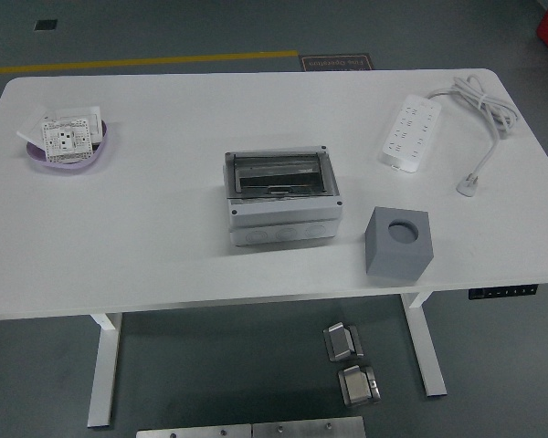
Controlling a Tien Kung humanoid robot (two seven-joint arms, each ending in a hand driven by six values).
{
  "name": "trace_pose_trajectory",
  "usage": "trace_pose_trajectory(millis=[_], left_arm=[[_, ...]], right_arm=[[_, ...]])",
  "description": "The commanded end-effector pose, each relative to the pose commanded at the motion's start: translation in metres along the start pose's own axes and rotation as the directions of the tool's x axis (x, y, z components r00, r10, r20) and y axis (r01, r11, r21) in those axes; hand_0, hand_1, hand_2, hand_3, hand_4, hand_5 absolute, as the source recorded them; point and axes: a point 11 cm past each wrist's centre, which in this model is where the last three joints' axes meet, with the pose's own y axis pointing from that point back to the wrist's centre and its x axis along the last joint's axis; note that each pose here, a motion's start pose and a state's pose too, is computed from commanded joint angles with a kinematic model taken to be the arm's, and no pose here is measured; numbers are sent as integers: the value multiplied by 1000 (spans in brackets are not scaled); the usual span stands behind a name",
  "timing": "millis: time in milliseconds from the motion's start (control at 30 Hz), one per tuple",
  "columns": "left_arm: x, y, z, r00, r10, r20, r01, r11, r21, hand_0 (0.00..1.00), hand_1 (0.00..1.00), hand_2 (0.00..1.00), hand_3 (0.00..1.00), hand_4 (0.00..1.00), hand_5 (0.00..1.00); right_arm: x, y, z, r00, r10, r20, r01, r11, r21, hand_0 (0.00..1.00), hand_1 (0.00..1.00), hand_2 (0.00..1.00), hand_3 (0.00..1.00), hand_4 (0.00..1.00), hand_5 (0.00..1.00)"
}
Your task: Pick up the cylinder from the cube,place it in the box,flap close box
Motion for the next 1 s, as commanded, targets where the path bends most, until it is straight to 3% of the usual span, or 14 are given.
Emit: trace_pose_trajectory(millis=[1000], left_arm=[[-6, -1, -11, 1000, -11, -23, 12, 1000, 15, 655, 655, 616, 641, 616, 487]], right_arm=[[6, -3, -3, 998, 8, -63, -7, 1000, 15, 732, 639, 692, 792, 747, 545]])
